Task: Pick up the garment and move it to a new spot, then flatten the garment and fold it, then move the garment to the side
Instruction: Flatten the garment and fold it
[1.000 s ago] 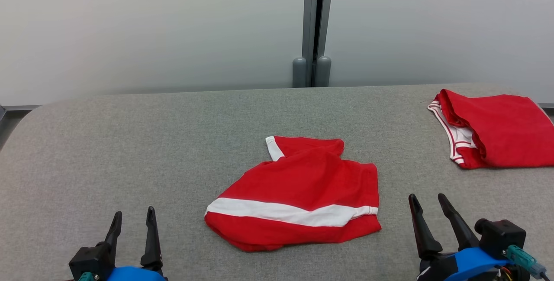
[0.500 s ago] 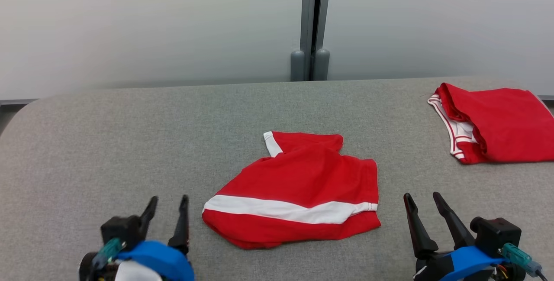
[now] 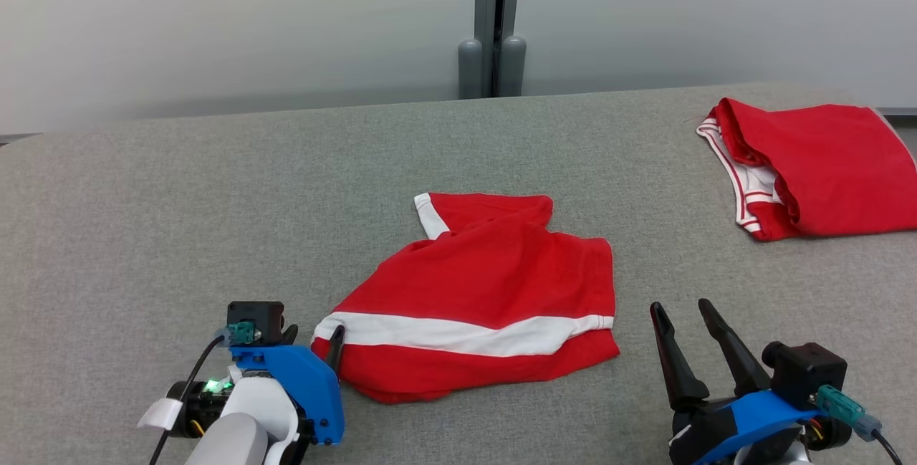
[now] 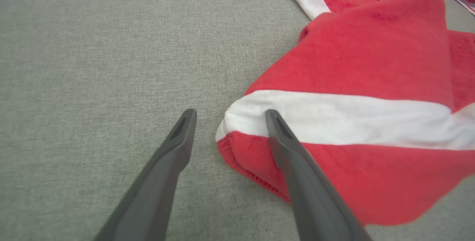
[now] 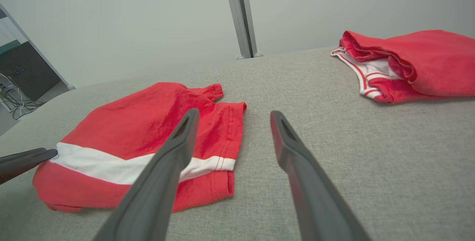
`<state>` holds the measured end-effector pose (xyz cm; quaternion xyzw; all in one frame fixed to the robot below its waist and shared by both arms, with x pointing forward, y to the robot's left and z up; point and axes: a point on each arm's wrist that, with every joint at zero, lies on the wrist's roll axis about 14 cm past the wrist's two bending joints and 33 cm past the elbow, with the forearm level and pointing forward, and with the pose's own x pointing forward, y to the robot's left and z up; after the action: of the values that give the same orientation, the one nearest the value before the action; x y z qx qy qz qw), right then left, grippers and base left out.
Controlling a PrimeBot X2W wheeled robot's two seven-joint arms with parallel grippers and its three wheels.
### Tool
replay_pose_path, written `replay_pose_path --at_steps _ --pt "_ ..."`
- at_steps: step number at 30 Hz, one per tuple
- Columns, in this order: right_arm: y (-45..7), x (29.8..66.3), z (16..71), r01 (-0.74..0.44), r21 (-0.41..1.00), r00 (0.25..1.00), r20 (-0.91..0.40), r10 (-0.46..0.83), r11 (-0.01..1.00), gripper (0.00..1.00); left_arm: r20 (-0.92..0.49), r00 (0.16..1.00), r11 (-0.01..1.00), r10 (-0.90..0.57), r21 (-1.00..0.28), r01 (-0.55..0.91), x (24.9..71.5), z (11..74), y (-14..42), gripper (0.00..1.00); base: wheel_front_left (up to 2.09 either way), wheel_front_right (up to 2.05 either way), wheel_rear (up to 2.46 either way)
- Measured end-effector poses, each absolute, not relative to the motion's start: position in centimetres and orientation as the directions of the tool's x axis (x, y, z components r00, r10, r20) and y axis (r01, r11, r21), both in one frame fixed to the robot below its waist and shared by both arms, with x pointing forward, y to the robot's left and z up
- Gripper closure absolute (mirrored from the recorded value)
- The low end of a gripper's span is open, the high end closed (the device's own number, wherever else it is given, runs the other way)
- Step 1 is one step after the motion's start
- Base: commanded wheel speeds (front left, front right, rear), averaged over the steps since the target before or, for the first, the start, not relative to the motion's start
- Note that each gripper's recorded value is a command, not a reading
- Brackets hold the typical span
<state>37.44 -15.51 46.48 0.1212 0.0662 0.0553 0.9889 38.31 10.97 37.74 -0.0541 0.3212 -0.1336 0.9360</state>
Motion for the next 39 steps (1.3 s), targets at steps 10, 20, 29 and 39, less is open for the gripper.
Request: replay_pose_path --at_steps 10,20,29,39 --pt "-14.4 38.4 45.8 -0.119 0.261 0.978 -0.137 0.159 0.958 0.0 -0.655 0.705 0.961 -0.271 -0.141 0.237 38.7 36.0 10.8 1.0 0.0 0.0 0.0" --pt "-13.2 38.2 41.6 -0.094 0.339 0.894 -0.385 0.229 0.936 0.0 -0.618 0.738 0.963 -0.27 -0.171 0.208 38.4 35.7 10.6 1.0 0.0 0.0 0.0" --pt "-11.9 39.3 39.7 -0.111 0.346 0.83 -0.484 0.278 0.932 0.0 -0.604 0.749 0.962 -0.272 -0.188 0.197 38.3 35.5 10.6 1.0 0.0 0.0 0.0" --pt "-10.1 40.3 38.2 -0.139 0.362 0.79 -0.52 0.324 0.922 0.0 -0.597 0.753 0.96 -0.277 -0.206 0.191 38.8 35.3 10.5 1.0 0.0 0.0 0.0"
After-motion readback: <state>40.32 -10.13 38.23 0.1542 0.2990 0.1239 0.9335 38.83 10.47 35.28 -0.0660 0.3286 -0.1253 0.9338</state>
